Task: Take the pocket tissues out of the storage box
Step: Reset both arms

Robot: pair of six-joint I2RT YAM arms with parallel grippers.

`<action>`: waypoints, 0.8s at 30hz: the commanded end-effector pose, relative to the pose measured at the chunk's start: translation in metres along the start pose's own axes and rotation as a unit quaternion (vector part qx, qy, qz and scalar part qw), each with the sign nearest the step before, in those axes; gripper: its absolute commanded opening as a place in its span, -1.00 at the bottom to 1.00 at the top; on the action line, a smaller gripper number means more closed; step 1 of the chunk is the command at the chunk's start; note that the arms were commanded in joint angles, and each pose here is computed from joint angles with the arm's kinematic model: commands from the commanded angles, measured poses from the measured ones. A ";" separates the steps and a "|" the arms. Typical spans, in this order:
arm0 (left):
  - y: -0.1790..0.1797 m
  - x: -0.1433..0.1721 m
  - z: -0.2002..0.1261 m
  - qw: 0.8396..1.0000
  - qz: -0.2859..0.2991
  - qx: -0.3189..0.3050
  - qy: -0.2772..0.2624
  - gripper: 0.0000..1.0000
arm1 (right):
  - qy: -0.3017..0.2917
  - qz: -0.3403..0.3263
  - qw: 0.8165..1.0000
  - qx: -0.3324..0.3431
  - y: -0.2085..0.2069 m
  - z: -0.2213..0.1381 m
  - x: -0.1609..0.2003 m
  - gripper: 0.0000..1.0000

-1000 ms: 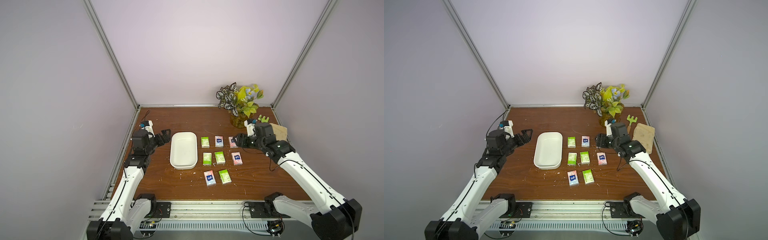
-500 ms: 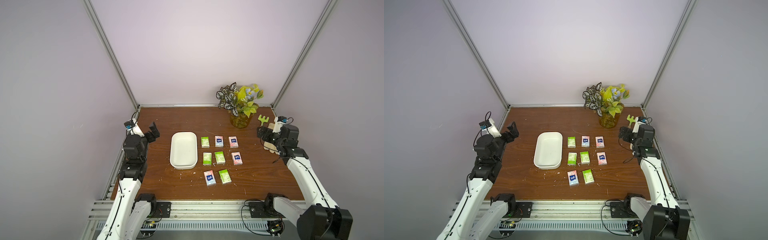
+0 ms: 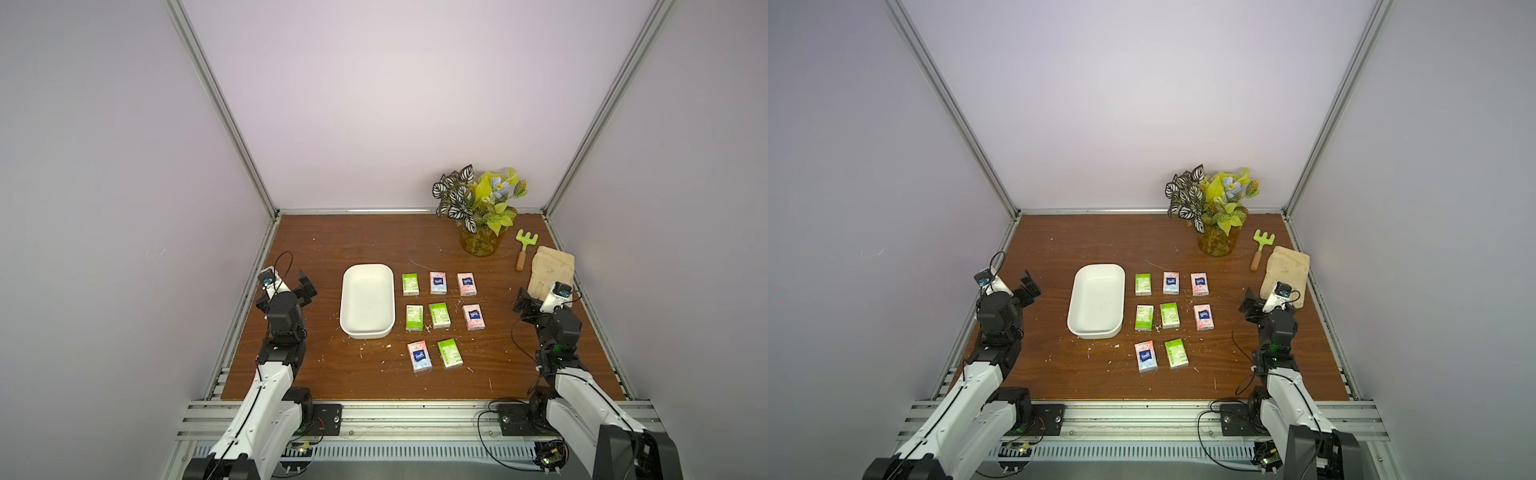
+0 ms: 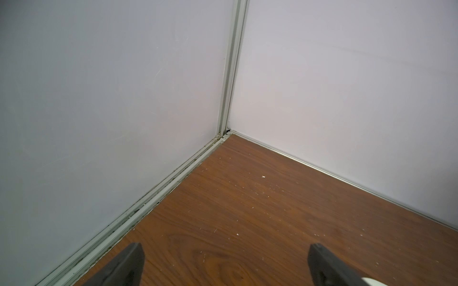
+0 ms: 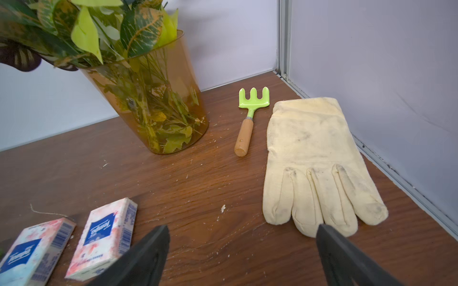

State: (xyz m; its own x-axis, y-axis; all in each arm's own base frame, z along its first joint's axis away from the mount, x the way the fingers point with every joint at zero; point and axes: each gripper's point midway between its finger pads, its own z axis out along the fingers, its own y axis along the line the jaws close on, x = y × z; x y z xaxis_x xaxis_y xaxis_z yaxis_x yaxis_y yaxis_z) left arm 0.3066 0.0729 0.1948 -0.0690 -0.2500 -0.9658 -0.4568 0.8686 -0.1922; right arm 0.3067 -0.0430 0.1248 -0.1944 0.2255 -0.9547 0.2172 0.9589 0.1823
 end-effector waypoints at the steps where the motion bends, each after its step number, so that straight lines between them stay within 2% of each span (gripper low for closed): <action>1: 0.011 -0.009 0.005 0.999 -0.020 -0.031 -0.037 0.97 | -0.102 -0.016 0.994 -0.029 0.012 0.001 -0.043 0.98; 5: 0.010 0.001 0.013 0.999 0.003 -0.032 -0.035 0.98 | -0.085 -0.036 0.994 -0.057 0.024 0.017 -0.031 0.98; 9: 0.010 0.009 0.018 0.998 0.035 -0.035 -0.028 0.98 | -0.098 -0.062 0.989 -0.089 0.039 0.027 -0.031 0.98; 12: 0.008 0.015 0.020 0.998 0.045 -0.025 -0.029 0.97 | -0.075 -0.079 0.988 -0.110 0.049 0.042 -0.016 0.98; 14: 0.006 0.022 0.022 0.998 0.052 -0.018 -0.025 0.97 | -0.095 -0.082 0.985 -0.117 0.053 0.039 -0.014 0.98; 17: 0.001 0.034 0.024 0.998 0.060 0.001 -0.021 0.98 | -0.058 -0.083 0.990 -0.099 0.048 0.048 -0.006 0.98; 22: -0.022 0.055 0.031 0.993 0.089 0.070 -0.011 0.98 | -0.058 -0.085 0.990 -0.093 0.048 0.052 -0.007 0.98; 24: -0.035 0.054 0.035 0.990 0.100 0.099 -0.019 0.98 | -0.058 -0.084 0.990 -0.092 0.048 0.052 -0.007 0.99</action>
State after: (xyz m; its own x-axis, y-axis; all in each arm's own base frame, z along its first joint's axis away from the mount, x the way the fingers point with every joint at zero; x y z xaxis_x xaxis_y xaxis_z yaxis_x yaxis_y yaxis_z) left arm 0.3354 0.0585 0.1198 -0.1932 -0.1063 -0.9754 -0.3590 0.9329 -0.0306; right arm 0.3639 -0.0076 0.1099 -0.1602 0.0688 -0.9847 0.0098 0.9976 0.0681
